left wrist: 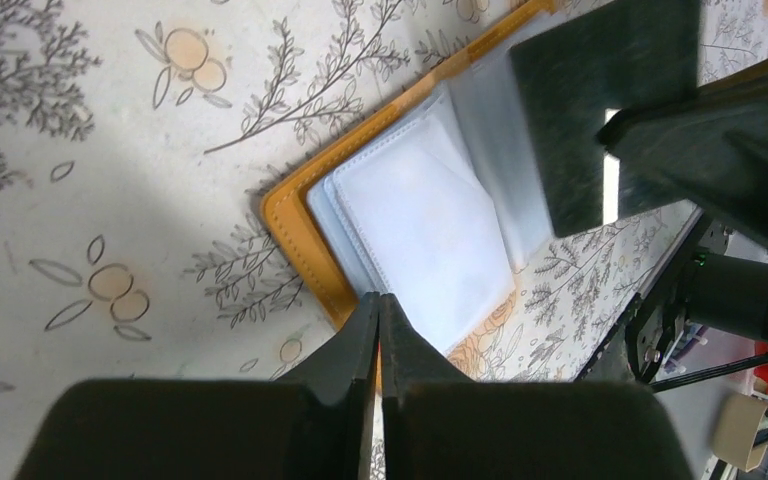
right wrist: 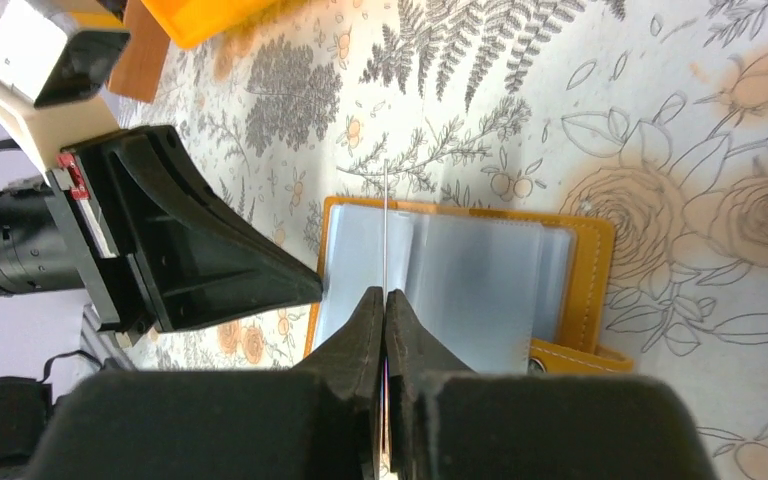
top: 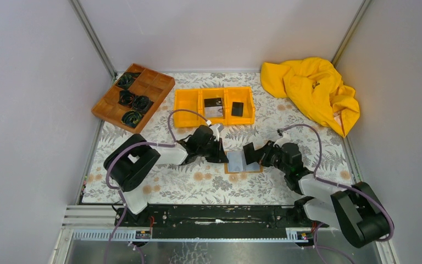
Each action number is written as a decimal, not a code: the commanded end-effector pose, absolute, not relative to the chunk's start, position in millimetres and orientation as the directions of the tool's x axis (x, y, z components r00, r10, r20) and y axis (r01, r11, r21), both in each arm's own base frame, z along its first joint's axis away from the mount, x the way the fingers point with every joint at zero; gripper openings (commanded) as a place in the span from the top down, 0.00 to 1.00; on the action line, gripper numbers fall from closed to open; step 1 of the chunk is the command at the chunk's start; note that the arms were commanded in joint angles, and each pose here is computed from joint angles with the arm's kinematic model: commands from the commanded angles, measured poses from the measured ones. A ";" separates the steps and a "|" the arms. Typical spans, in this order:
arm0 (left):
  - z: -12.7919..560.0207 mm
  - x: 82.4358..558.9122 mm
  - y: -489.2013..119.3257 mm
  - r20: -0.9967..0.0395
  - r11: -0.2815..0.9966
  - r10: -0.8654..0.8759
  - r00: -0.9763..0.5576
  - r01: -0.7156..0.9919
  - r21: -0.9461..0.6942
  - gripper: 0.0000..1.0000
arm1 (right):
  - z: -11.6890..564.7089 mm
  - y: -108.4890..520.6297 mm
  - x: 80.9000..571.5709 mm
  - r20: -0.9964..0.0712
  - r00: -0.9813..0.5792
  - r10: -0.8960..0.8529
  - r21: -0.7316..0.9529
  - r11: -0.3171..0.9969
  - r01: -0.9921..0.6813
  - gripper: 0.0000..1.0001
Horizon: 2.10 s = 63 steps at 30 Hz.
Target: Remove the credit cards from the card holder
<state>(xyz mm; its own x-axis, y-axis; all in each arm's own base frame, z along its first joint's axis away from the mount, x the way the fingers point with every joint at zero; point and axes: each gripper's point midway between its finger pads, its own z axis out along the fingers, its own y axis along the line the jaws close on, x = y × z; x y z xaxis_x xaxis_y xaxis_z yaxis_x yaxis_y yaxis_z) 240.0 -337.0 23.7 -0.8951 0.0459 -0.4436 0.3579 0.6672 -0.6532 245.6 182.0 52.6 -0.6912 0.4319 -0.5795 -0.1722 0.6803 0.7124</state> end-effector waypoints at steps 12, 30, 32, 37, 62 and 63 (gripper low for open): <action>109.3 237.4 -330.3 -0.697 0.511 -0.096 -0.711 0.566 -0.647 0.46 | 102.3 197.0 240.6 -0.675 -0.623 0.396 0.705 0.595 -0.386 1.00; 122.1 240.1 -318.3 -0.739 0.526 -0.147 -0.658 0.580 -0.622 0.48 | 192.7 211.2 430.4 -0.847 -0.397 0.352 0.487 0.815 -0.315 1.00; 123.5 241.9 -315.4 -0.748 0.539 -0.152 -0.646 0.580 -0.611 0.48 | 193.2 215.6 454.2 -0.857 -0.386 0.342 0.468 0.830 -0.303 1.00; 121.5 244.5 -313.6 -0.754 0.558 -0.143 -0.641 0.577 -0.596 0.48 | 171.3 224.1 499.5 -0.862 -0.400 0.311 0.434 0.860 -0.267 1.00; 114.7 239.9 -322.6 -0.722 0.521 -0.128 -0.680 0.574 -0.632 0.48 | 90.6 211.0 528.1 -0.807 -0.497 0.319 0.467 0.860 -0.207 1.00; 115.1 240.0 -322.9 -0.722 0.519 -0.127 -0.680 0.574 -0.633 0.48 | 88.7 211.5 527.2 -0.805 -0.501 0.319 0.469 0.858 -0.207 1.00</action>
<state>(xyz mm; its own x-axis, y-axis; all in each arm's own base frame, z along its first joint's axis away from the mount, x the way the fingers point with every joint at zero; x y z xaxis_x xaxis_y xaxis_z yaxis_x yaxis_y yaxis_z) 236.1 -316.3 104.1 -0.7010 -0.1090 -0.7048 0.5470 0.5519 -0.6294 523.6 204.3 73.4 -0.5418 0.3061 -0.7828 -0.1555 0.8788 0.4512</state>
